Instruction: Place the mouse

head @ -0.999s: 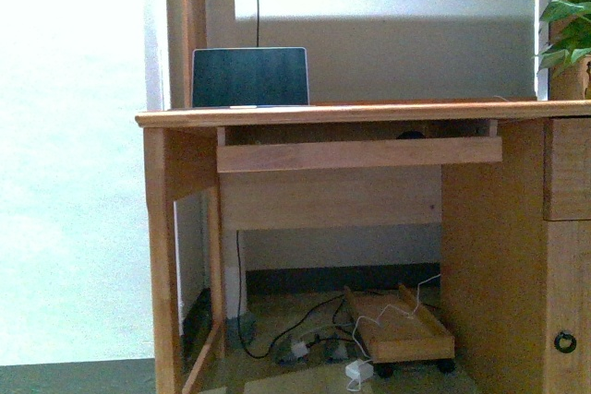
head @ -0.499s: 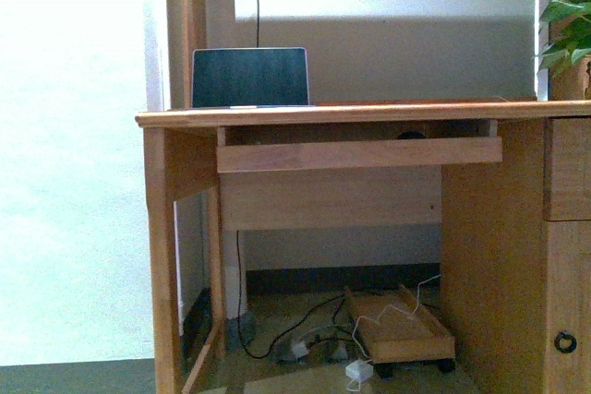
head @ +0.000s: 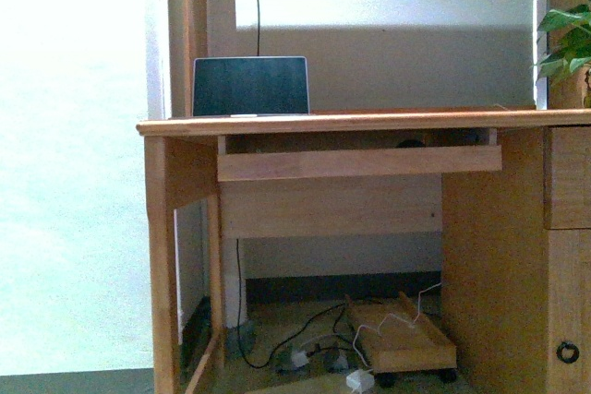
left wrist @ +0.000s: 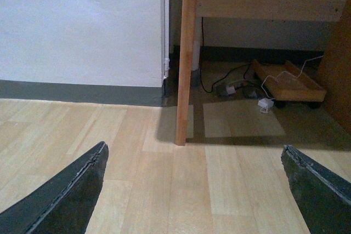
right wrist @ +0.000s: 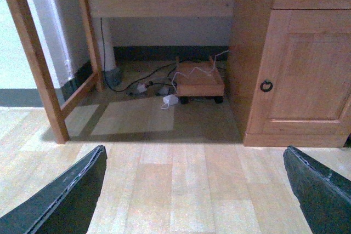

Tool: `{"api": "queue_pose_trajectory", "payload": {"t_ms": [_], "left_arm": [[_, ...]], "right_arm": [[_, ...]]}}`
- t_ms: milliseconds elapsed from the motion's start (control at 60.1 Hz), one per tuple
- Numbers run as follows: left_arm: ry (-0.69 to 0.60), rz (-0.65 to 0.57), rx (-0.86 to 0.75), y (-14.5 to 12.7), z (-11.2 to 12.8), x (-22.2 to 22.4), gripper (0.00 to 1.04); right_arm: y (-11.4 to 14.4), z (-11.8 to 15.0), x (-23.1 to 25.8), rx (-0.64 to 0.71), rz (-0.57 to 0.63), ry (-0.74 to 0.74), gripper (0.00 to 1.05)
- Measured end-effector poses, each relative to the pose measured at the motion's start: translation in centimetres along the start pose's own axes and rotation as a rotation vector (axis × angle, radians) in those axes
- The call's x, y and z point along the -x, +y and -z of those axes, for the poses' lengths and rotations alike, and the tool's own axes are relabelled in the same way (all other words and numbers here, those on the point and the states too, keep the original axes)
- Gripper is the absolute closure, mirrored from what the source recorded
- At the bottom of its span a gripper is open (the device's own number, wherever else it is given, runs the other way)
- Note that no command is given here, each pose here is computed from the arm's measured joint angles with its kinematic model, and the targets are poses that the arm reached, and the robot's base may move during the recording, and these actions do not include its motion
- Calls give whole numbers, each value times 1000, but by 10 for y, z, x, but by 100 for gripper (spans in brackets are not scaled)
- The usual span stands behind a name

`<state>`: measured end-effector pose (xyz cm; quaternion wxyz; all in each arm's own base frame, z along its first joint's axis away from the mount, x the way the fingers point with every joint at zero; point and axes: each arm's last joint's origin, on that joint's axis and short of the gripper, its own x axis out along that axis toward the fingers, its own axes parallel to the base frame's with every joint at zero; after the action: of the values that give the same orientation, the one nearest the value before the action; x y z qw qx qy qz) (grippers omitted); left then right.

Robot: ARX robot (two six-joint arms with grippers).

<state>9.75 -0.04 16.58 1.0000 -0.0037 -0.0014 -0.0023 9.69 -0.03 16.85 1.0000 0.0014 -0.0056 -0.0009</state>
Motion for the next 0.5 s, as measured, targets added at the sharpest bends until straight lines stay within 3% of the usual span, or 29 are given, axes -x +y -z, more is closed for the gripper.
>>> {"api": "queue_pose_trajectory", "payload": {"t_ms": [499], "left_arm": [[0,0,0,0,0,0,8]], "right_arm": [[0,0,0,0,0,0,7]]}}
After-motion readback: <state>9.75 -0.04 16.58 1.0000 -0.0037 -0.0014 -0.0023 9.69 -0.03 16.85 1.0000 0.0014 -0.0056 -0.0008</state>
